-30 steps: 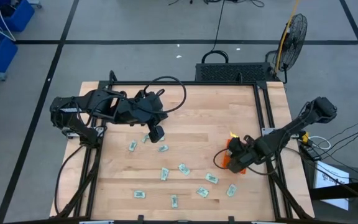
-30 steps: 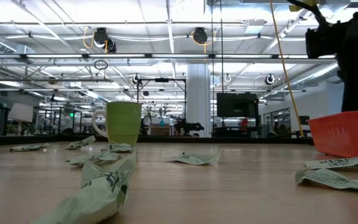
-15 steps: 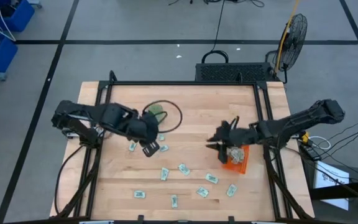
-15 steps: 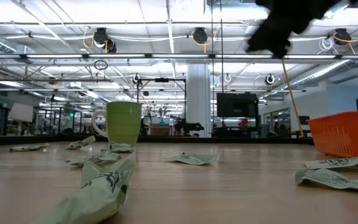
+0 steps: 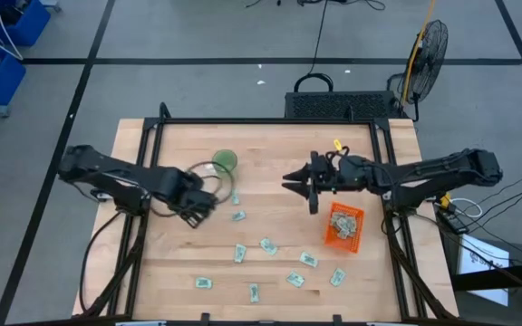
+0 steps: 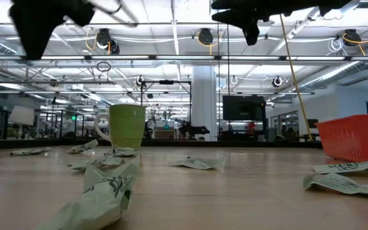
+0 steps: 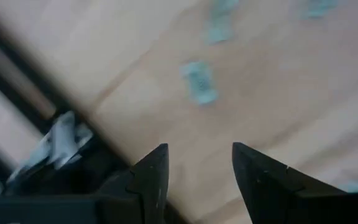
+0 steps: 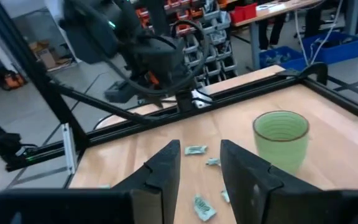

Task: Pick and place Stevia / Truvia into bins
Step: Put the stevia packet into the orange basket

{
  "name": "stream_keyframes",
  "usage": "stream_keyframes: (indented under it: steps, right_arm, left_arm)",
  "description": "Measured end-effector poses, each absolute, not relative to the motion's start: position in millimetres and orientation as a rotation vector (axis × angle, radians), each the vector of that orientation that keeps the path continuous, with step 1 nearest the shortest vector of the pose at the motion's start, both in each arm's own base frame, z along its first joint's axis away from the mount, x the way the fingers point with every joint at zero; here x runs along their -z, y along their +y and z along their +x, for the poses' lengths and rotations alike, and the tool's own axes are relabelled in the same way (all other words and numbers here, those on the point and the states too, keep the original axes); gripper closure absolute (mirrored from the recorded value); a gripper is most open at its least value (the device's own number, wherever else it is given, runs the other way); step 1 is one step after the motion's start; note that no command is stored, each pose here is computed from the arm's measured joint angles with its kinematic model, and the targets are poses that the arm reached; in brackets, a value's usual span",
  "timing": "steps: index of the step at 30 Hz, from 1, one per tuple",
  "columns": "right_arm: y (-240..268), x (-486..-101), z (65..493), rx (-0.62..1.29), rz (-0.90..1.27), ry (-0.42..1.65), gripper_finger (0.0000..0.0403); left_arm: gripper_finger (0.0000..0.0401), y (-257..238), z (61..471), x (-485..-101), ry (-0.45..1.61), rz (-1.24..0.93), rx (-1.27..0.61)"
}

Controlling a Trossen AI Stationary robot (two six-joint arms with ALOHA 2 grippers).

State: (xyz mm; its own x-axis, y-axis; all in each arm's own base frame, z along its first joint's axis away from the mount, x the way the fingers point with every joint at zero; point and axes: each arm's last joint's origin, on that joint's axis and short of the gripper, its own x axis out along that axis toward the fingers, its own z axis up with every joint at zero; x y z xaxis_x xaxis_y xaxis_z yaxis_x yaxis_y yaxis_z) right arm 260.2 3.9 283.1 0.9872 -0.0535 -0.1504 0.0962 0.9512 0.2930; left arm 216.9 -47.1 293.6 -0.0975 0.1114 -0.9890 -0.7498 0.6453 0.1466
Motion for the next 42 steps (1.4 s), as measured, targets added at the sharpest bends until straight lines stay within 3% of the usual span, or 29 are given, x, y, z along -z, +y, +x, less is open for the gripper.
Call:
stream_keyframes:
  steps: [8, 16, 21, 42]
  right_arm:
    - [-7, -283, 260, 0.119, 0.307, 0.136, 0.0294]
    - [-10, -283, 260, 0.205, 0.314, 0.122, 0.0293]
    - [-11, -283, 260, 0.228, 0.316, 0.118, 0.0293]
    - [-10, -281, 259, 0.236, 0.391, 0.133, 0.0293]
  left_arm:
    - [0.0217, -31, 176, -244, 1.141, -0.8, -0.744]
    - [0.0217, -28, 161, -163, 1.12, -0.82, -0.745]
    - [0.0217, -24, 146, -140, 1.123, -0.851, -0.854]
    - [0.0217, -29, 170, -140, 0.987, -0.928, -0.688]
